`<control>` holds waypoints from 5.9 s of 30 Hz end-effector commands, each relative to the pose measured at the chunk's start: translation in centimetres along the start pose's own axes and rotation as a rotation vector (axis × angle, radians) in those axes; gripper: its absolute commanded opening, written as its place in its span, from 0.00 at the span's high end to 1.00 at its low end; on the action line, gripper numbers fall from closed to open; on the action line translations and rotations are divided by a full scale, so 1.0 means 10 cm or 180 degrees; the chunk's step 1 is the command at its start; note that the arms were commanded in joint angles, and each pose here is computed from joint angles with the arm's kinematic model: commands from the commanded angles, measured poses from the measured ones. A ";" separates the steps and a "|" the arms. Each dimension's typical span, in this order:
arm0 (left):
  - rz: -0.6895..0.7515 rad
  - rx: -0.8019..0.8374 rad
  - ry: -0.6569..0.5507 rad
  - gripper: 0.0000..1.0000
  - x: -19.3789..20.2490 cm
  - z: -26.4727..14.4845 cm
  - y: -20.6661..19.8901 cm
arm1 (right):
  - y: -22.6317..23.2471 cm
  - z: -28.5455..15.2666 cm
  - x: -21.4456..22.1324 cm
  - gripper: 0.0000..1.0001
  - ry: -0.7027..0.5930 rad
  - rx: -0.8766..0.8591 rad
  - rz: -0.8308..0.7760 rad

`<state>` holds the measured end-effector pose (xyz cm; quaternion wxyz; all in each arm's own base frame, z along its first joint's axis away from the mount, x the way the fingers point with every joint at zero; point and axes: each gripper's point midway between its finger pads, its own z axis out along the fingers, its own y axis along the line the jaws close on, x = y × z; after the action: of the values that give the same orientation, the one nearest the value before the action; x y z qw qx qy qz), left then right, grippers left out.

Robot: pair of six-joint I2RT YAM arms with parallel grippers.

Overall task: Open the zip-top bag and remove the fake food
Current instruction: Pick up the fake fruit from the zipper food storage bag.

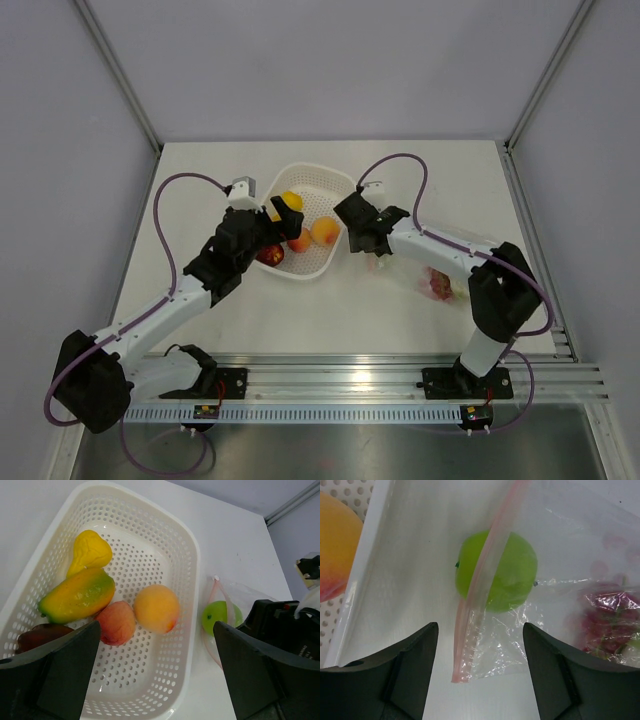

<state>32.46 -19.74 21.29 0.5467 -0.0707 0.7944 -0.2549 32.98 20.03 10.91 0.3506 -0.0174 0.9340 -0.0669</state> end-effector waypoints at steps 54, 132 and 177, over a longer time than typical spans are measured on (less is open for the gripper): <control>0.0161 0.0476 0.0170 0.05 0.20 0.16 -0.26 | -0.04 -0.06 -0.11 1.00 -0.0244 0.0457 -0.0360; 0.1429 0.2424 0.0185 0.11 2.08 0.59 -1.74 | -0.68 -0.84 0.11 0.48 -0.0787 -0.0496 0.0968; 0.1901 0.2556 0.0414 0.01 2.36 0.58 -1.92 | -1.01 0.28 0.52 0.52 0.0380 -0.0206 0.1924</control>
<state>24.77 -46.19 7.88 0.5077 0.3887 0.6724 -0.3728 30.44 7.60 7.13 0.3129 0.2668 0.9112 0.0263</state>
